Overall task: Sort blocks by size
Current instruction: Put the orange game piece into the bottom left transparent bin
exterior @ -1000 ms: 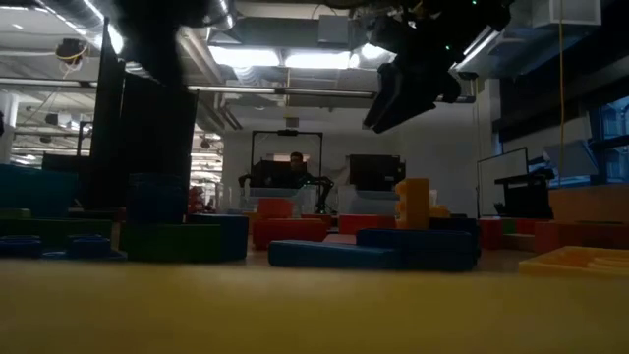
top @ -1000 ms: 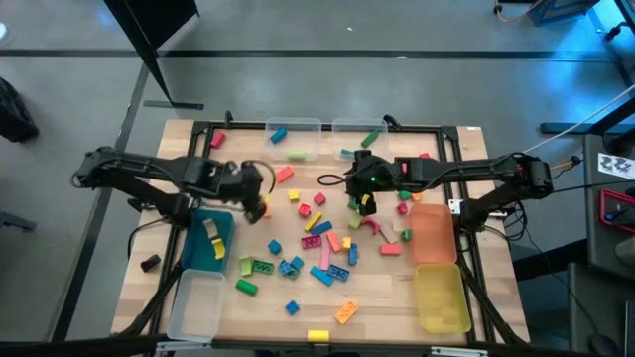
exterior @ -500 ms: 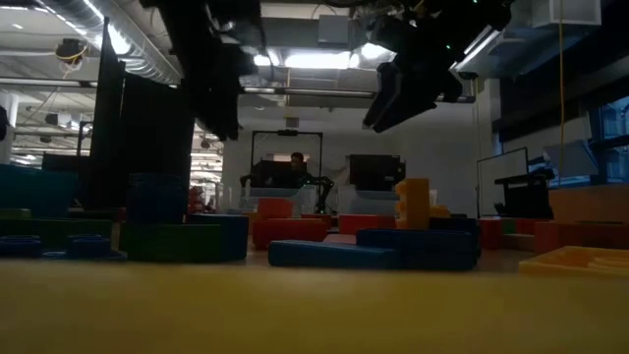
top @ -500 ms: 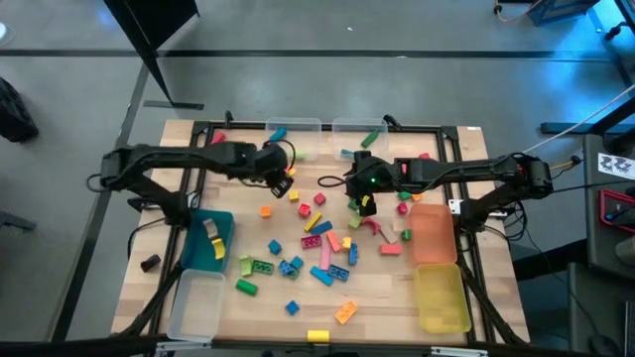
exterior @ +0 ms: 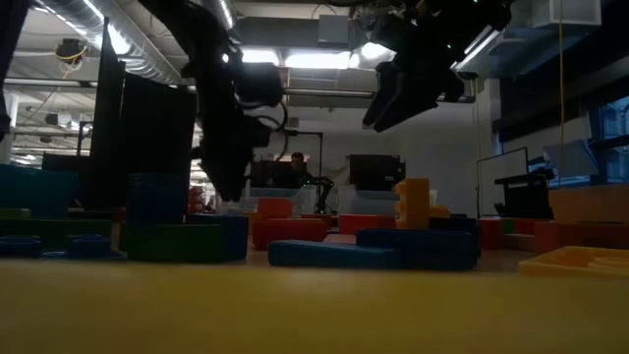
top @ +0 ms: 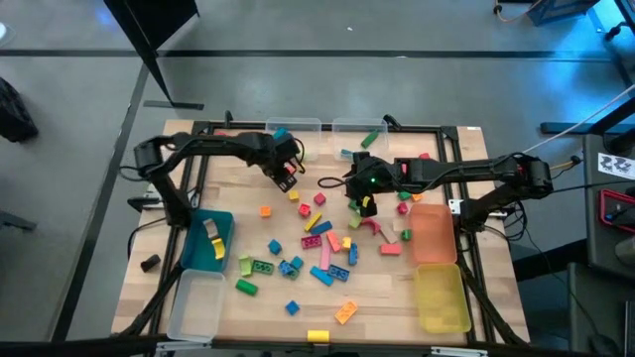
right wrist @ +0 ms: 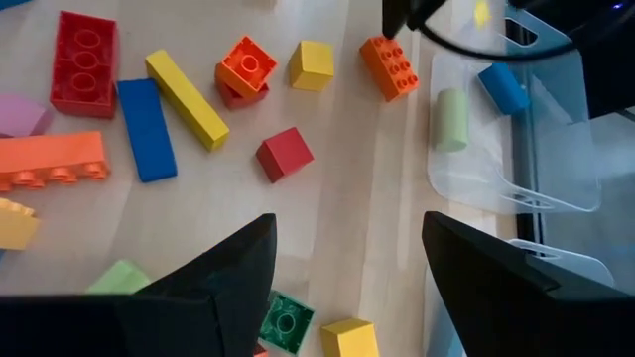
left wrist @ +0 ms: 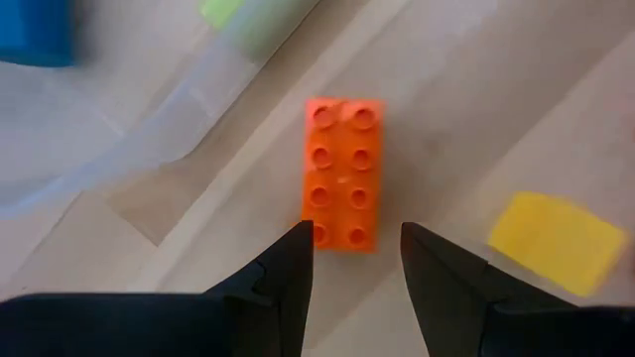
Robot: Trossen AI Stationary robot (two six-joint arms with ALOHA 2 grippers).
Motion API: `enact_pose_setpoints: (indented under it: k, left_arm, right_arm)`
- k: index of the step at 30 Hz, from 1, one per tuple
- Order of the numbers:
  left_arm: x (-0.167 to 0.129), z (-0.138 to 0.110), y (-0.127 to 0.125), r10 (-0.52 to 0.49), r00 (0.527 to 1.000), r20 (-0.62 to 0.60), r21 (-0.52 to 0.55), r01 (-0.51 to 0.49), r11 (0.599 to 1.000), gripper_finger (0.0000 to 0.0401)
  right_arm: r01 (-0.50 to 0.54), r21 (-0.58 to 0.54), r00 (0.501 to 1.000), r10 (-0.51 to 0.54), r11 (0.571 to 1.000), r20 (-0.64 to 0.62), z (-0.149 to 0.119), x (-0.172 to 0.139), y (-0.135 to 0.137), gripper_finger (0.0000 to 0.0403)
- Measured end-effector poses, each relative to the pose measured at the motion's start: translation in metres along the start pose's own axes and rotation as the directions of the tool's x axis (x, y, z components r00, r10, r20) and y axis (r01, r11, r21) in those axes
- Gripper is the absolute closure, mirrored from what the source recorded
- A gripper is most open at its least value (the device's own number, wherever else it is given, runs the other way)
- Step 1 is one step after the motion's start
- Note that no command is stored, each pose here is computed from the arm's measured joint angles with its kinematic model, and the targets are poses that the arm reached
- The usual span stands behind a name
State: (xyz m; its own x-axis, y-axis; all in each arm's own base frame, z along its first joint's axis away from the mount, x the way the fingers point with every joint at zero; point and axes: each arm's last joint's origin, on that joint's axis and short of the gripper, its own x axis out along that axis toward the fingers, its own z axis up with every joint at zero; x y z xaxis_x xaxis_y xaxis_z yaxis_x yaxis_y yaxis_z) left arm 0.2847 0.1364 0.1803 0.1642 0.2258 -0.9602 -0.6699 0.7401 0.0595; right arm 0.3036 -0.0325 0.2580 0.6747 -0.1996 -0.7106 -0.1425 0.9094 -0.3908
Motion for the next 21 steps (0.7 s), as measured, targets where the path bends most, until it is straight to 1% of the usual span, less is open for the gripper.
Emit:
enact_pose_setpoints:
  k: [6,15,18,21]
  left_arm:
    - [0.0132,0.0015,0.006,0.013,0.999,-0.039,0.027,-0.012,1.0,0.0262]
    - [0.0105,0.0035,0.0059,0.005,1.0,-0.012,0.108,-0.003,0.994,0.0262]
    - [0.0107,0.0037,0.0059,0.005,1.0,-0.011,0.098,-0.003,0.995,0.026]
    - [0.0113,0.0037,0.0064,0.006,1.0,-0.013,0.055,-0.005,0.998,0.0242]
  right_arm:
    - [-0.022,-0.001,1.0,0.022,1.0,0.011,0.0004,0.0,0.0007,0.015]
    - [-0.022,0.0,1.0,0.022,1.0,0.011,0.0003,0.0,0.0006,0.015]
    - [-0.023,0.0,1.0,0.023,1.0,0.011,0.0004,0.0,0.0007,0.015]
    - [-0.023,0.003,1.0,0.023,1.0,0.011,0.0004,0.0,0.0008,0.015]
